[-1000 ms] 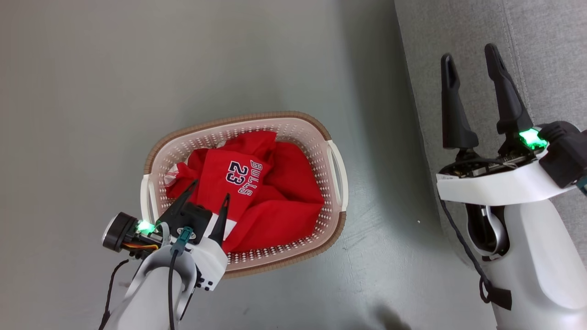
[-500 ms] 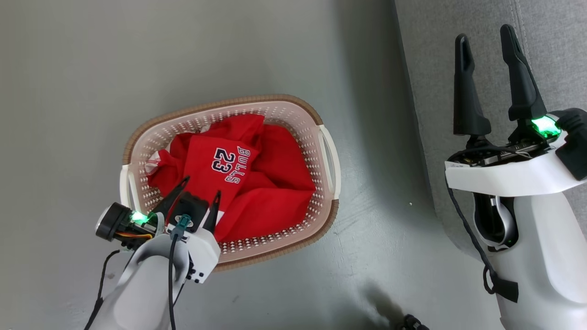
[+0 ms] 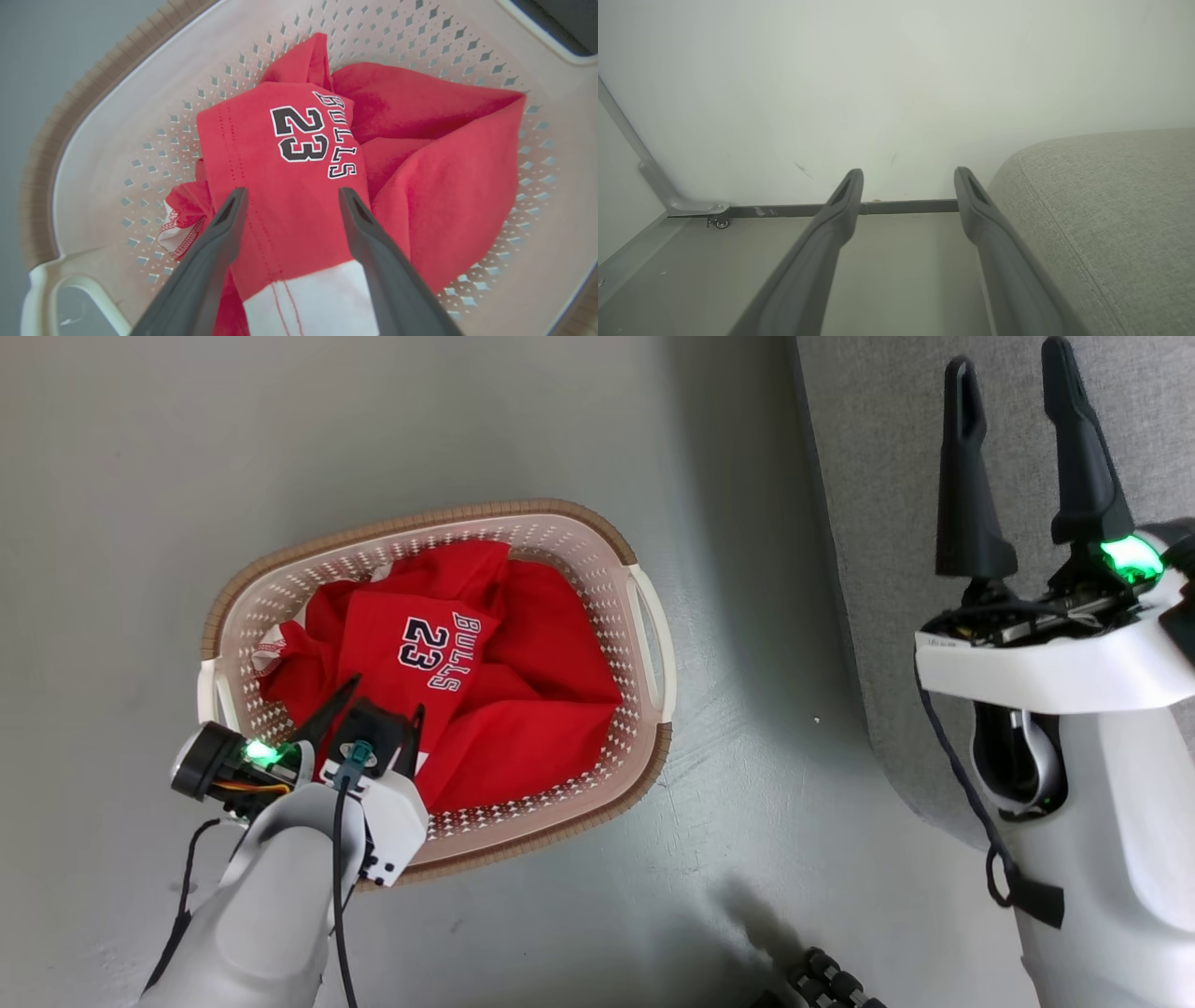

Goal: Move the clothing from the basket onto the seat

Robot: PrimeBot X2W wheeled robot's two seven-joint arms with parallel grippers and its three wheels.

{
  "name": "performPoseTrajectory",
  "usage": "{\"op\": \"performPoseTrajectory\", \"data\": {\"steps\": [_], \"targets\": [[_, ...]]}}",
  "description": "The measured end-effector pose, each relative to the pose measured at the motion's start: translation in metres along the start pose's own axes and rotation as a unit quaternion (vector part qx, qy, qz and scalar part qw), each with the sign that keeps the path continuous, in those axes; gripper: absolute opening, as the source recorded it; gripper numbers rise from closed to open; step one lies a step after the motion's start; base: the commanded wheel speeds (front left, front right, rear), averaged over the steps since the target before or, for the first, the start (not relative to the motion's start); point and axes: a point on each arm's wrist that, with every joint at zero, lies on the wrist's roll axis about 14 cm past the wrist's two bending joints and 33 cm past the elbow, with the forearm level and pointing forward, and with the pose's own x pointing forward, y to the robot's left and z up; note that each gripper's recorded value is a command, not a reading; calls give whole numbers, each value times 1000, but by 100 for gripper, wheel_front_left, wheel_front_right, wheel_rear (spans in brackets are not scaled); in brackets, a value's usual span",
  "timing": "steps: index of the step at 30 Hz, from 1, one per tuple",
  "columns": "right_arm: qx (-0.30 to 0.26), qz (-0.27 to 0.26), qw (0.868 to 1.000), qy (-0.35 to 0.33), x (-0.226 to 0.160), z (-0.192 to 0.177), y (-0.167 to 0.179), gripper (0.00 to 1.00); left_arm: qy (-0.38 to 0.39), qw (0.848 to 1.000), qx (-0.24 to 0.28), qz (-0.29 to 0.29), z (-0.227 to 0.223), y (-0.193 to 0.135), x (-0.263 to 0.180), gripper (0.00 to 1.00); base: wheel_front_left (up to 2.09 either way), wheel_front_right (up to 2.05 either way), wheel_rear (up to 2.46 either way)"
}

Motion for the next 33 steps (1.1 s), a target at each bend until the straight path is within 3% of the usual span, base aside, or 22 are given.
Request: {"op": "performPoseTrajectory", "data": {"steps": [17, 18, 19, 20, 24, 33], "targets": [[-4, 5, 1000, 2, 11, -8, 1, 100, 35, 999, 4, 34, -15, 17, 20, 100, 0, 0, 0], [-3, 5, 1000, 3, 11, -8, 0, 100, 38, 999, 3, 31, -17, 14, 21, 95, 0, 0, 0], [-1, 5, 1000, 3, 11, -9, 0, 100, 41, 999, 2, 28, -18, 12, 21, 75, 0, 0, 0], [0, 5, 1000, 3, 11, -9, 0, 100, 46, 999, 0, 21, -20, 9, 21, 45, 0, 0, 0], [2, 4, 1000, -1, 14, -6, -1, 100, 53, 999, 1, 9, -25, 2, 22, 0, 0, 0, 0], [4, -2, 1000, -5, 12, -2, -4, 100, 44, 999, 5, -6, -19, -6, 21, 0, 0, 0, 0]]}}
